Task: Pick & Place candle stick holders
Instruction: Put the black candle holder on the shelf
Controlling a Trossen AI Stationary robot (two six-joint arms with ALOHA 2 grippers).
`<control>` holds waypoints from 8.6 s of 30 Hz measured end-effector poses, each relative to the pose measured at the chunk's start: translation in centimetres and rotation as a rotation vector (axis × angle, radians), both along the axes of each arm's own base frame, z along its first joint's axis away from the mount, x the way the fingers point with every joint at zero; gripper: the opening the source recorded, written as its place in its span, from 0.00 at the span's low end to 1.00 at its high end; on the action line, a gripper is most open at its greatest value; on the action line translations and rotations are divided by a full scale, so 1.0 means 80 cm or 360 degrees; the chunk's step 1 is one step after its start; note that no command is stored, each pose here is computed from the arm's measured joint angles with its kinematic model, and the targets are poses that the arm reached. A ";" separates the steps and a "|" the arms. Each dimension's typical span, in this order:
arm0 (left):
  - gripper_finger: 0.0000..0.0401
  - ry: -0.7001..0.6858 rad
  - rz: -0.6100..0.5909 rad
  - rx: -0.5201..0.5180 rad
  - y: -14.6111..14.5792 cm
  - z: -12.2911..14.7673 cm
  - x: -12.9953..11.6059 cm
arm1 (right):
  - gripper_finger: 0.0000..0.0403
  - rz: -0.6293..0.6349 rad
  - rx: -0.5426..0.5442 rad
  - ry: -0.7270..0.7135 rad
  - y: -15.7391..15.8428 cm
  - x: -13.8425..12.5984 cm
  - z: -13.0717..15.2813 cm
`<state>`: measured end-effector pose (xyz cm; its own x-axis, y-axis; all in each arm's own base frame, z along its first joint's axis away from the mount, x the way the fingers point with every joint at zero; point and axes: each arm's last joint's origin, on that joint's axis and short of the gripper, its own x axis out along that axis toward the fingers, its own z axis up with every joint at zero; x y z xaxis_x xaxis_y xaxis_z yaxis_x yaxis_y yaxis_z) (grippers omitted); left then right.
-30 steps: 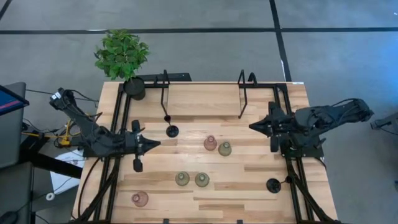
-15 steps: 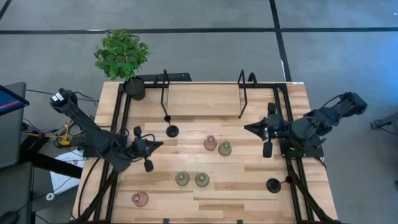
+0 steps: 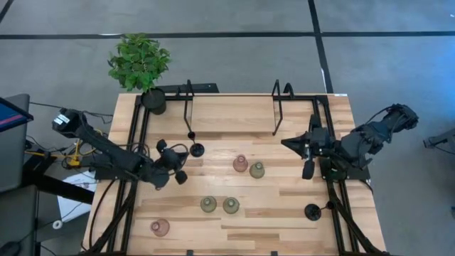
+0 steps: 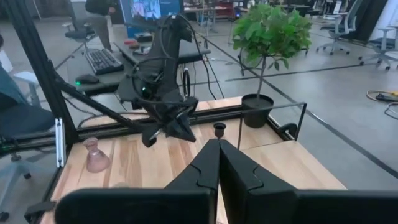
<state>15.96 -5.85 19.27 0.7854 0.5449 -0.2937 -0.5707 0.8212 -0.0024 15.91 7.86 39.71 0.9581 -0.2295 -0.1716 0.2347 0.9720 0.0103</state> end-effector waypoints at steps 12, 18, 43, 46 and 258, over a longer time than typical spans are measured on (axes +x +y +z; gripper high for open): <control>0.26 0.0091 0.0064 -0.0178 0.032 -0.022 0.037 | 0.00 -0.0015 -0.0082 0.0030 0.003 0.006 -0.003; 0.43 0.0117 0.0087 -0.0170 0.034 -0.027 0.042 | 0.00 -0.0016 -0.0080 0.0027 0.003 0.006 -0.003; 0.61 -0.0010 0.0327 -0.0127 0.053 -0.036 0.062 | 0.00 -0.0016 -0.0062 0.0003 0.003 0.006 -0.001; 0.54 -0.0016 0.0329 -0.0128 0.053 -0.035 0.062 | 0.00 -0.0016 -0.0060 0.0003 0.003 0.006 -0.001; 0.03 -0.0281 0.0520 0.0179 0.255 0.154 0.243 | 0.00 0.0180 -0.0111 -0.0016 0.038 -0.019 0.000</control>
<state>35.42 14.51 31.58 0.5983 0.7957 -0.0937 -0.8010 0.5971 -0.0444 14.39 10.91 39.68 0.9801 -0.1310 -0.1495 0.1238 0.9907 -0.0566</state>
